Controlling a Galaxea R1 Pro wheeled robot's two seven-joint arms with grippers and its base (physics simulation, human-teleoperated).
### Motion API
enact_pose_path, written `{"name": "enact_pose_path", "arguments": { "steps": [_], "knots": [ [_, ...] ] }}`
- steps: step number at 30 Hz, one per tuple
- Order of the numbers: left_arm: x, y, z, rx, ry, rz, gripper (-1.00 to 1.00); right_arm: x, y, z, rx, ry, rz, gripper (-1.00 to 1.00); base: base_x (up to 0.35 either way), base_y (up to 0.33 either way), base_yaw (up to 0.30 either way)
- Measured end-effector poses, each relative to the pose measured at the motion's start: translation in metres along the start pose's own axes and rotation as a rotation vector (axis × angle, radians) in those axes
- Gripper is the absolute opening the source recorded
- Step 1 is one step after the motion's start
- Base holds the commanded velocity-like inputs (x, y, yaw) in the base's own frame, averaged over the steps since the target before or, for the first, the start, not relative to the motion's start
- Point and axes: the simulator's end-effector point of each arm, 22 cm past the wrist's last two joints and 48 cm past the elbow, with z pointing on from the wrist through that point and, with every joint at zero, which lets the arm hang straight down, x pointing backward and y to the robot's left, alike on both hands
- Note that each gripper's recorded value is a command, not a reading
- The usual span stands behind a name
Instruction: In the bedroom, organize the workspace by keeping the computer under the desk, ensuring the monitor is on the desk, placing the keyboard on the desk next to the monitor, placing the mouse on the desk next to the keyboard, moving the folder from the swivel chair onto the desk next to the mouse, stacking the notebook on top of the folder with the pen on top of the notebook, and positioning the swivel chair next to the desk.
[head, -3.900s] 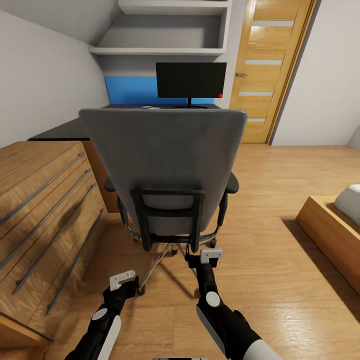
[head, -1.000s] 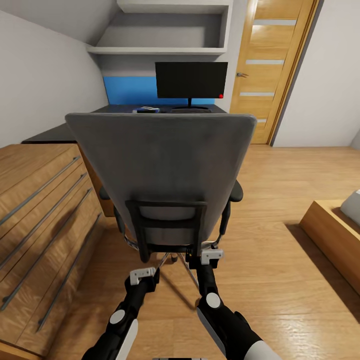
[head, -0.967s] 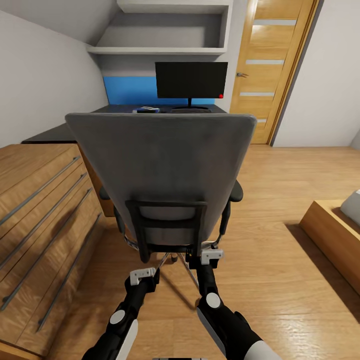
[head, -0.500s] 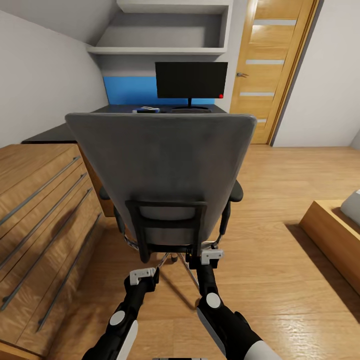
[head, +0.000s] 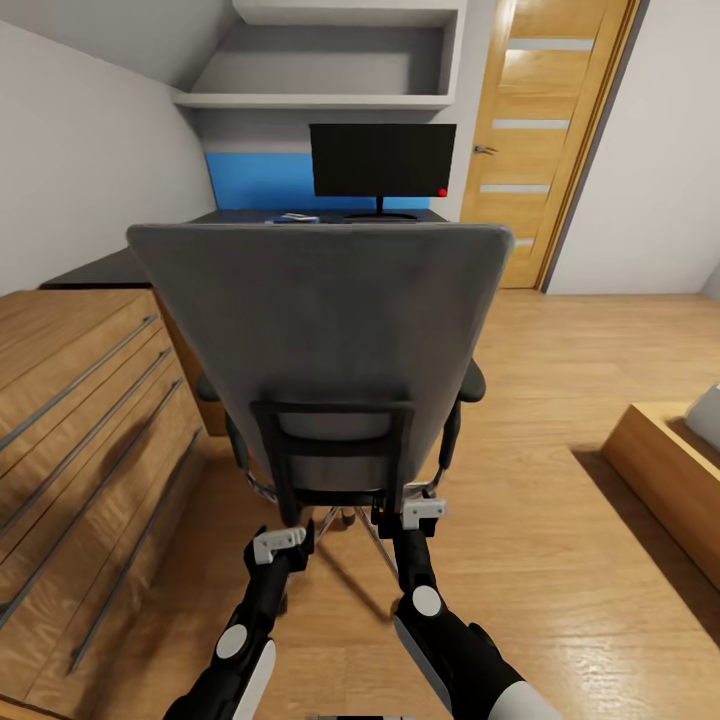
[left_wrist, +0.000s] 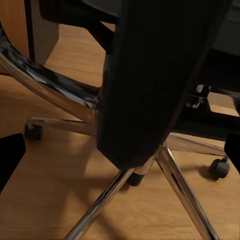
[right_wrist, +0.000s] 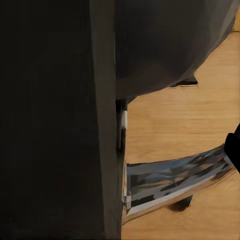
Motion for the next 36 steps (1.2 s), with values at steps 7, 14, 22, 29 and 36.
{"name": "enact_pose_path", "arguments": {
  "steps": [7,14,22,29,36],
  "knots": [
    [-0.0004,0.0008,0.0001,0.000,-0.003,0.003,1.00,0.0008,-0.0001,0.0001,0.000,0.002,0.001,1.00,0.050,0.000,0.000],
    [0.0001,0.0009,0.0000,0.000,-0.003,0.003,1.00,0.0011,0.0003,-0.0001,-0.001,0.003,0.001,1.00,0.004,0.000,0.000],
    [0.0002,0.0009,-0.0001,0.000,-0.002,0.003,1.00,0.0009,0.0002,-0.0001,-0.001,0.002,0.001,1.00,0.077,-0.023,0.000],
    [0.0003,0.0054,0.0000,-0.003,-0.002,0.012,1.00,0.0019,-0.0001,0.0000,-0.003,0.004,0.000,1.00,0.044,-0.026,0.000],
    [0.0001,0.0074,0.0000,-0.004,-0.002,0.015,1.00,0.0020,0.0002,0.0000,-0.005,0.004,0.000,1.00,0.020,-0.007,0.000]
  ]
}}
